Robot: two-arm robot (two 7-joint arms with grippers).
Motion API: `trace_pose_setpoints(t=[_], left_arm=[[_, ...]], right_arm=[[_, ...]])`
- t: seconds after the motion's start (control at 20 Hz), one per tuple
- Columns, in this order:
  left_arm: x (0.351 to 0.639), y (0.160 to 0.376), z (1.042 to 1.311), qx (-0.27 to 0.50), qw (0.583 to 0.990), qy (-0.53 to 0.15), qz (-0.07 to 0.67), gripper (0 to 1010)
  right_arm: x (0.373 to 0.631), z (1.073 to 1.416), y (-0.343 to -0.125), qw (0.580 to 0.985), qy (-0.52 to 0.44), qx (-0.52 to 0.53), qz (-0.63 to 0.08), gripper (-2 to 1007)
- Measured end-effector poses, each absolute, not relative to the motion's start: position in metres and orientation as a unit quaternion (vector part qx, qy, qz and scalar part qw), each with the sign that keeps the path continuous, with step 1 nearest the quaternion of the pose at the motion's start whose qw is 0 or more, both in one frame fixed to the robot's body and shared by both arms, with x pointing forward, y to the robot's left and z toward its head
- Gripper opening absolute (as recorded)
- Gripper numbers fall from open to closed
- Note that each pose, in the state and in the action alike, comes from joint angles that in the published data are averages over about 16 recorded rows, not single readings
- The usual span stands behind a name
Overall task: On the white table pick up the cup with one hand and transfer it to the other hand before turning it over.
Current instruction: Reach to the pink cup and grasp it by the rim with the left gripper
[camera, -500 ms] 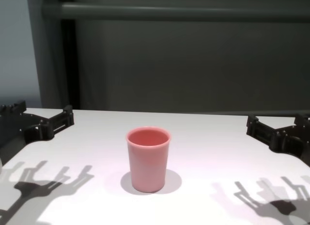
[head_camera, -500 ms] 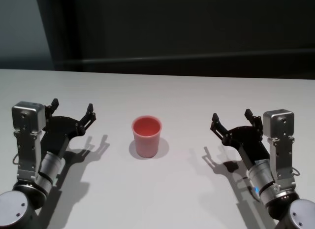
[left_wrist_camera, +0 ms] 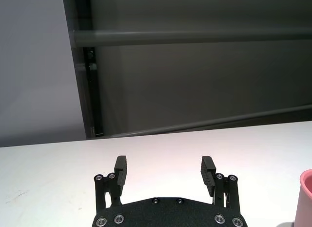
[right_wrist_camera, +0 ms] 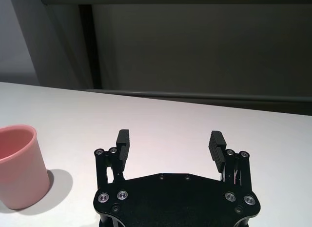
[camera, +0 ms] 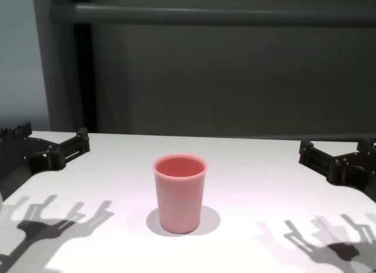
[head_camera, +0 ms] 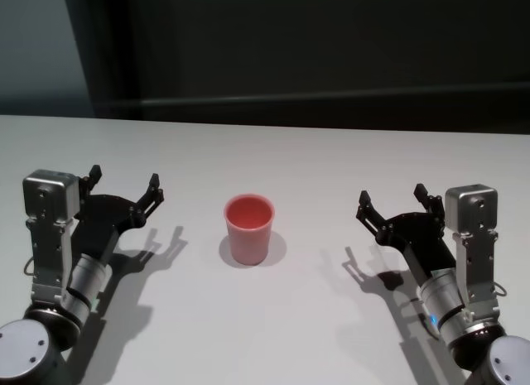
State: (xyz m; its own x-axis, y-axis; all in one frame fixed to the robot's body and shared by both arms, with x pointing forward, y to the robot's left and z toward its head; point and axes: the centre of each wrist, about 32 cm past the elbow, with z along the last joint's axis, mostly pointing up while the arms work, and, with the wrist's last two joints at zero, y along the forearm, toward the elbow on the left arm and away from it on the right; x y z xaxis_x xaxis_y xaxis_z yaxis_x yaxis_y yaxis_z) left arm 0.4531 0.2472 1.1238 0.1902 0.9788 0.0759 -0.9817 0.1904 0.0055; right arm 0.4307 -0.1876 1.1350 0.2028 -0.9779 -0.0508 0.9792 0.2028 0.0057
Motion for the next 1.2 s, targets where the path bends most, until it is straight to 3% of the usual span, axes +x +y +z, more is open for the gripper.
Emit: trace_pose_setpoints(t=[1.2], left_arm=[[0.4531, 0.2472, 1.1238, 0.026, 0.771, -0.028, 0.636, 1001]], right_arm=[[0.4307, 1.1350, -0.1876, 0.775, 0.018, 0.018, -0.631, 1002]])
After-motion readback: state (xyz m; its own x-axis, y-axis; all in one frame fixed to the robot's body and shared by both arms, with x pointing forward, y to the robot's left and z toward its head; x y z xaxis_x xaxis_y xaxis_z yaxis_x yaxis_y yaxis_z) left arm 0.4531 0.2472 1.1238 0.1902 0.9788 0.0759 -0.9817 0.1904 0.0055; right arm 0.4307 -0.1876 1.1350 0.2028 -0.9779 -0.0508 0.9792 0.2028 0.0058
